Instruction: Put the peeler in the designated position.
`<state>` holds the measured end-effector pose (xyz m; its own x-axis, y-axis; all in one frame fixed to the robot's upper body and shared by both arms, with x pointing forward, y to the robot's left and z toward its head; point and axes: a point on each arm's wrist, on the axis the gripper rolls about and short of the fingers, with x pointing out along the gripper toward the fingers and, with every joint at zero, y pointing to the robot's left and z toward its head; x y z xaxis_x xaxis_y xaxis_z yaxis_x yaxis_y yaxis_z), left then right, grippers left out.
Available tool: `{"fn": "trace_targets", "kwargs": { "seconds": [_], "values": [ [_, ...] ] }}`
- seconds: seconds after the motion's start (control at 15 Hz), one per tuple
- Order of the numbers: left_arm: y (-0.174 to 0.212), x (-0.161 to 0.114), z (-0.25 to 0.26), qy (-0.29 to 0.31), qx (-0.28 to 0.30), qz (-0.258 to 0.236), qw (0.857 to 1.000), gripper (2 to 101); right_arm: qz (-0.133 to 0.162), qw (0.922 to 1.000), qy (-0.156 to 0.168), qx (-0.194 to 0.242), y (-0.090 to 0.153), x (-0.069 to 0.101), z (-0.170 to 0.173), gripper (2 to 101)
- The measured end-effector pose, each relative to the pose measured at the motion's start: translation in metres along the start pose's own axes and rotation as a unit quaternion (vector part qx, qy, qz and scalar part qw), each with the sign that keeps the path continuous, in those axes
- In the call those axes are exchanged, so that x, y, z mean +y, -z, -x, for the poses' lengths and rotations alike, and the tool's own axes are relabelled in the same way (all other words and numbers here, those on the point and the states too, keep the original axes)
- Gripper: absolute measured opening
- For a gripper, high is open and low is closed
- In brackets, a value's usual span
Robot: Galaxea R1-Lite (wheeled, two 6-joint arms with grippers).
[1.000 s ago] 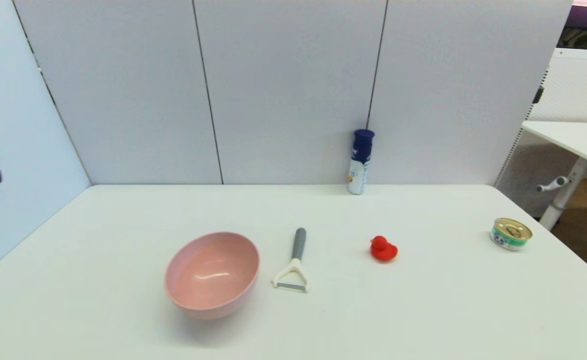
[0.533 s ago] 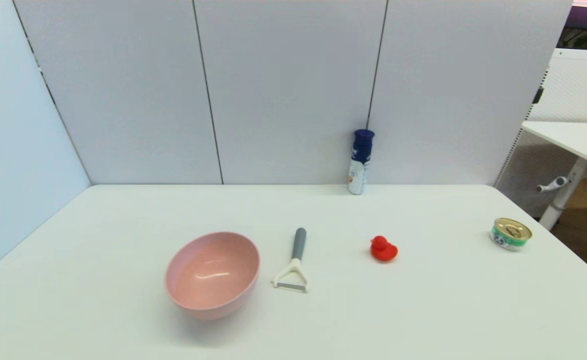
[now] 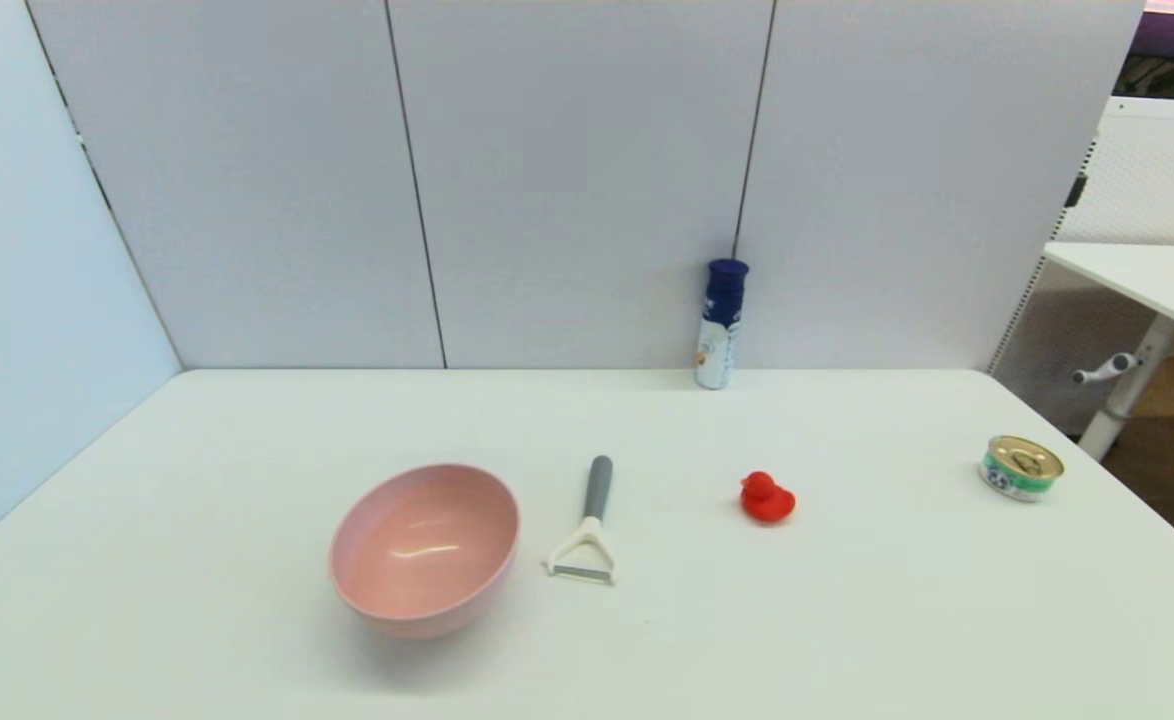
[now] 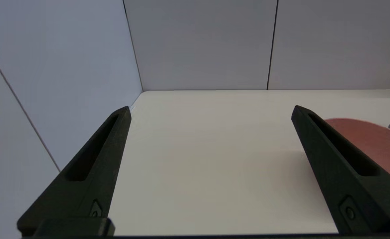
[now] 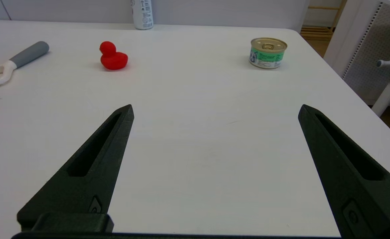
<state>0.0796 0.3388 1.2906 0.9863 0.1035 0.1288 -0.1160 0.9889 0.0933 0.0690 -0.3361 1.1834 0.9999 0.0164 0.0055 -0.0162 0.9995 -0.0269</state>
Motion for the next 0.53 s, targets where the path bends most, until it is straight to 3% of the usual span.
{"fn": "trace_targets", "kwargs": {
  "seconds": [0.53],
  "values": [
    [0.044, -0.006, -0.001, -0.015, 0.036, 0.0, 0.999, 97.8, 0.0, 1.0, 0.0, 0.0, 0.0, 0.0, 0.0, 98.0]
  ]
}}
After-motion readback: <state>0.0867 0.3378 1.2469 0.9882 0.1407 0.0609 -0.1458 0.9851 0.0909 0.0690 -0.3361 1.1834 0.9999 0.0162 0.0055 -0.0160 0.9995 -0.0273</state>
